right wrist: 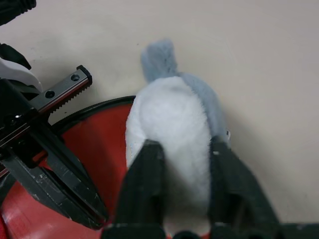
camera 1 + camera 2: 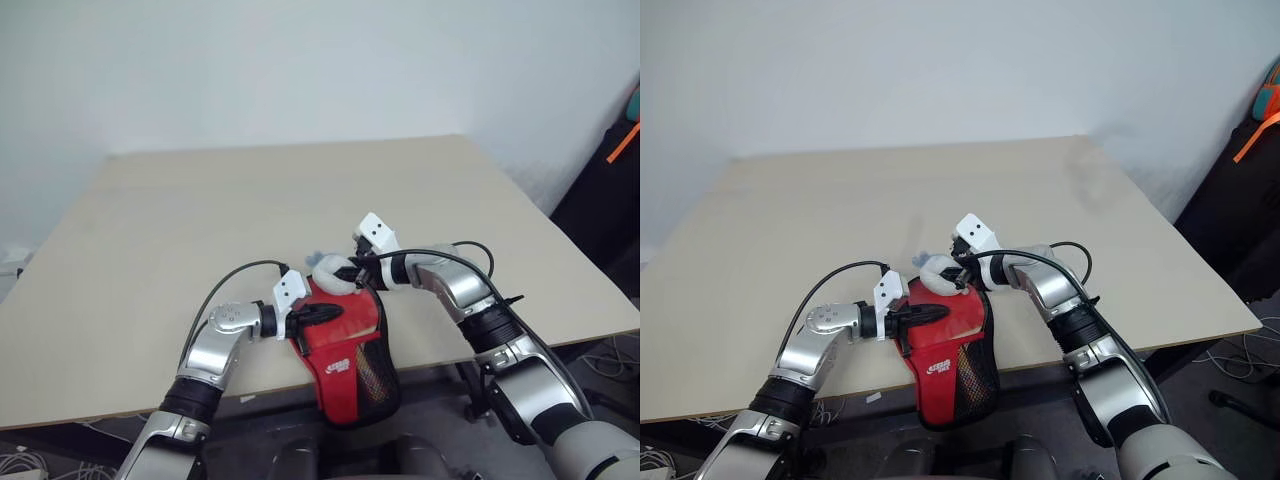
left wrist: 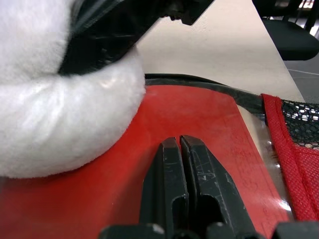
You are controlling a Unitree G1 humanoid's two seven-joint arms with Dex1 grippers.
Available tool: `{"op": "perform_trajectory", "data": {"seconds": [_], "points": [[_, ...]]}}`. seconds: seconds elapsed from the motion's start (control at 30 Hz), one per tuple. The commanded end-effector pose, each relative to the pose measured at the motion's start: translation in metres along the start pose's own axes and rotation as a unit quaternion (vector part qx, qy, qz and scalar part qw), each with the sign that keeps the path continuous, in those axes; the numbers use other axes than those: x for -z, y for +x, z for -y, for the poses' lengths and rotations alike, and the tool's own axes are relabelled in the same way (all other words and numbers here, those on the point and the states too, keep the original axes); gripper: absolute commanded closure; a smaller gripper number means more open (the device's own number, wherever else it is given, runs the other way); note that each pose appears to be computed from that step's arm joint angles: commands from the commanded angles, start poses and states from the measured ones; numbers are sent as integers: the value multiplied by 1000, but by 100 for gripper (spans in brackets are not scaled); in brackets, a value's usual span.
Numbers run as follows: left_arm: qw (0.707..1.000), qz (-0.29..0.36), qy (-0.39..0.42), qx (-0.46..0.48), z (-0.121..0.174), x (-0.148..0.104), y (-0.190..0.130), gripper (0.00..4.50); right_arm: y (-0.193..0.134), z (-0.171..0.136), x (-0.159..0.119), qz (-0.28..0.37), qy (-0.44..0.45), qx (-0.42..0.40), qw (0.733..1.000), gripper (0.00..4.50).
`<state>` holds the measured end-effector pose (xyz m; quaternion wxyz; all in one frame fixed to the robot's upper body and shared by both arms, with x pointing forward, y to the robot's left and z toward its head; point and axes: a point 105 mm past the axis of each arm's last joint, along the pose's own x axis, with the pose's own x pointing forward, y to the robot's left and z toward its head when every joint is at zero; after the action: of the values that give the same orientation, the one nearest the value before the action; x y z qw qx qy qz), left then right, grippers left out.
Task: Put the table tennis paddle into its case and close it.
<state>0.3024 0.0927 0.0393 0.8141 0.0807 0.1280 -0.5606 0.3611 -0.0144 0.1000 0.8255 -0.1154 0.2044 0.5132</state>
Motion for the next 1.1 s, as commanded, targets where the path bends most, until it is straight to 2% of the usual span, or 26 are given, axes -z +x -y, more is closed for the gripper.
{"op": "perform_trajectory", "data": {"seconds": [0.03,0.3,0.53,0.63,1.1], "points": [[997,-58,-39,20,14,37,0,450,-3,14,-16,13,-32,36,999,420],[997,-67,-35,30,17,39,3,450,-1,51,-10,-14,-21,132,991,420],[996,-75,-31,37,19,41,5,450,-17,85,-2,-40,-31,206,977,420],[996,-76,-30,38,20,41,5,450,-24,91,0,-45,-32,211,976,420],[995,-84,-25,46,21,43,8,450,-99,110,14,-76,-82,204,973,420]]}}
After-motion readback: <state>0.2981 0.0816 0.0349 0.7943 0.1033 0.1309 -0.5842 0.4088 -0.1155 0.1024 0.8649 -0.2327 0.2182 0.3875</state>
